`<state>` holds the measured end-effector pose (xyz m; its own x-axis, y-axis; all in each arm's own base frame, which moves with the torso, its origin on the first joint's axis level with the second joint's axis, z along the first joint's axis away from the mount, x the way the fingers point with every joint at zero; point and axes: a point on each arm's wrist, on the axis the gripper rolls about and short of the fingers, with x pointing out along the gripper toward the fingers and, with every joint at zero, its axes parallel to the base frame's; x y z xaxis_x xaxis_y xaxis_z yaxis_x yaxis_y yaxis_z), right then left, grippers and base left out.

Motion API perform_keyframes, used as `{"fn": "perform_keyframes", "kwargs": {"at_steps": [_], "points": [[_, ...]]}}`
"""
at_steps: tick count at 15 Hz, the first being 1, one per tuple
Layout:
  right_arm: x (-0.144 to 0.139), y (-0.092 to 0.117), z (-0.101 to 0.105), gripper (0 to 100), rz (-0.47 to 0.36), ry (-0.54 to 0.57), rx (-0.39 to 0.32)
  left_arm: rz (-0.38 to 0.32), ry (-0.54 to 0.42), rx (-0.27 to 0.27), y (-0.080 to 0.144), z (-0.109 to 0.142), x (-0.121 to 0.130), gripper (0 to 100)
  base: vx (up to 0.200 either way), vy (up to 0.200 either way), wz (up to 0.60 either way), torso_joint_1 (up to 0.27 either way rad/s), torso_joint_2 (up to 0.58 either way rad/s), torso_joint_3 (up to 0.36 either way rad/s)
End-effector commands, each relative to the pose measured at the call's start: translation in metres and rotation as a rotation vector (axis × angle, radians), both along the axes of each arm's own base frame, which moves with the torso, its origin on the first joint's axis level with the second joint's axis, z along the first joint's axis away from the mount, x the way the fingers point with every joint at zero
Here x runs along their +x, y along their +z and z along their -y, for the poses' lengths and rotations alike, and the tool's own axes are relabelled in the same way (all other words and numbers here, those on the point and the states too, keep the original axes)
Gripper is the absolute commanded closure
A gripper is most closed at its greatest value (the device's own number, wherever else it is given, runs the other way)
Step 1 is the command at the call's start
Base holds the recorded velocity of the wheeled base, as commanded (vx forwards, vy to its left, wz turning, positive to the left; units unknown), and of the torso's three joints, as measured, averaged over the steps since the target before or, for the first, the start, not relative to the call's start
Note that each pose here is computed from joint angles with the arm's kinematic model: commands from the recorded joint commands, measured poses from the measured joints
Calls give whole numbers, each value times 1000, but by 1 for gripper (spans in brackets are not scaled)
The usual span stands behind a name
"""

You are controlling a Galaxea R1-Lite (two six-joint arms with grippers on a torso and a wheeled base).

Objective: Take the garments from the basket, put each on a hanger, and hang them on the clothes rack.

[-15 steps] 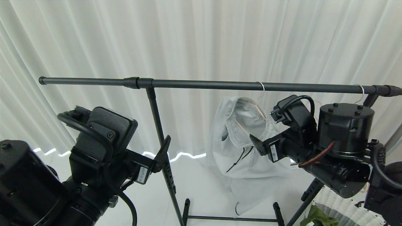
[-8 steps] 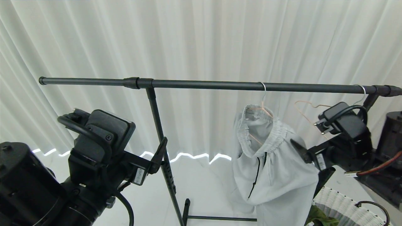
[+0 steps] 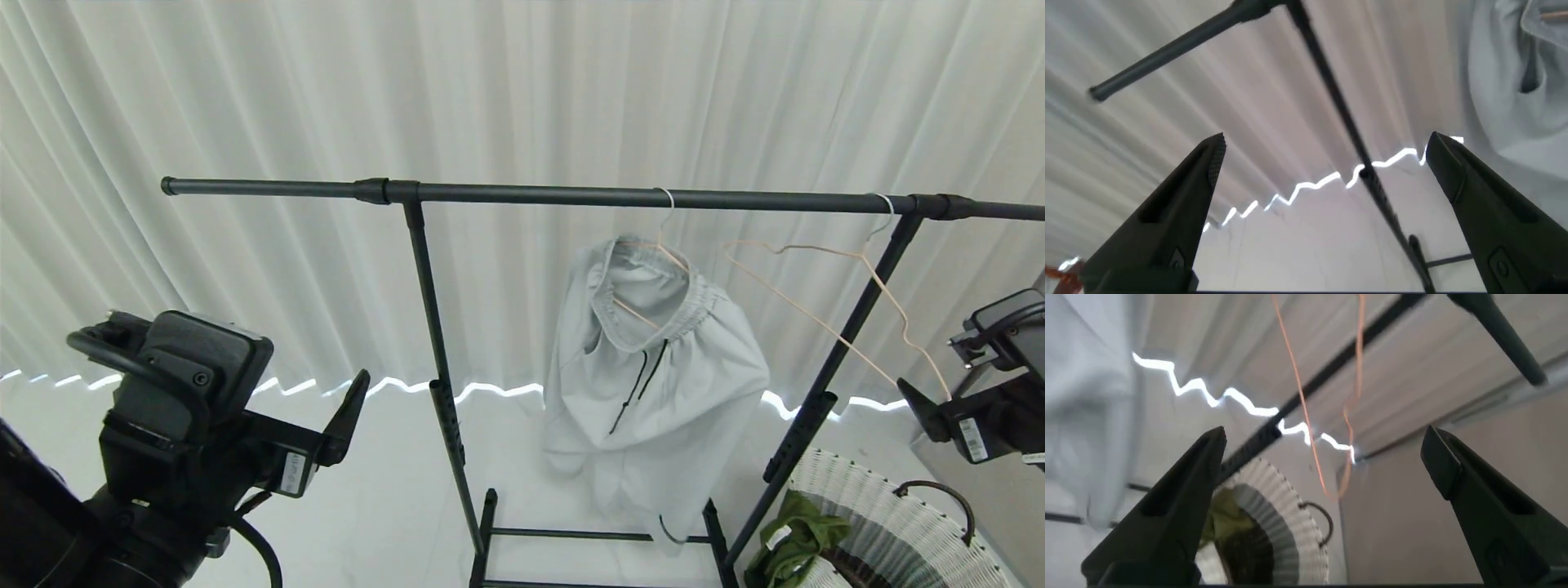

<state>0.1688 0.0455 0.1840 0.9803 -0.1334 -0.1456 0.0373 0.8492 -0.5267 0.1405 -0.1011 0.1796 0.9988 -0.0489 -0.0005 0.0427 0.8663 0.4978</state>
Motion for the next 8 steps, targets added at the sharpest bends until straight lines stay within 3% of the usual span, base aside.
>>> {"fn": "perform_keyframes", "kwargs": {"at_steps": [1, 8], "points": [[-2, -3, 6, 0, -6, -34, -3, 8, 14, -7, -1, -8, -6, 0, -200, 0, 0, 2, 2, 2], [-17, -9, 17, 0, -6, -76, -12, -14, 12, 2, -8, -10, -8, 0, 0, 0, 0, 0, 0, 0]]}}
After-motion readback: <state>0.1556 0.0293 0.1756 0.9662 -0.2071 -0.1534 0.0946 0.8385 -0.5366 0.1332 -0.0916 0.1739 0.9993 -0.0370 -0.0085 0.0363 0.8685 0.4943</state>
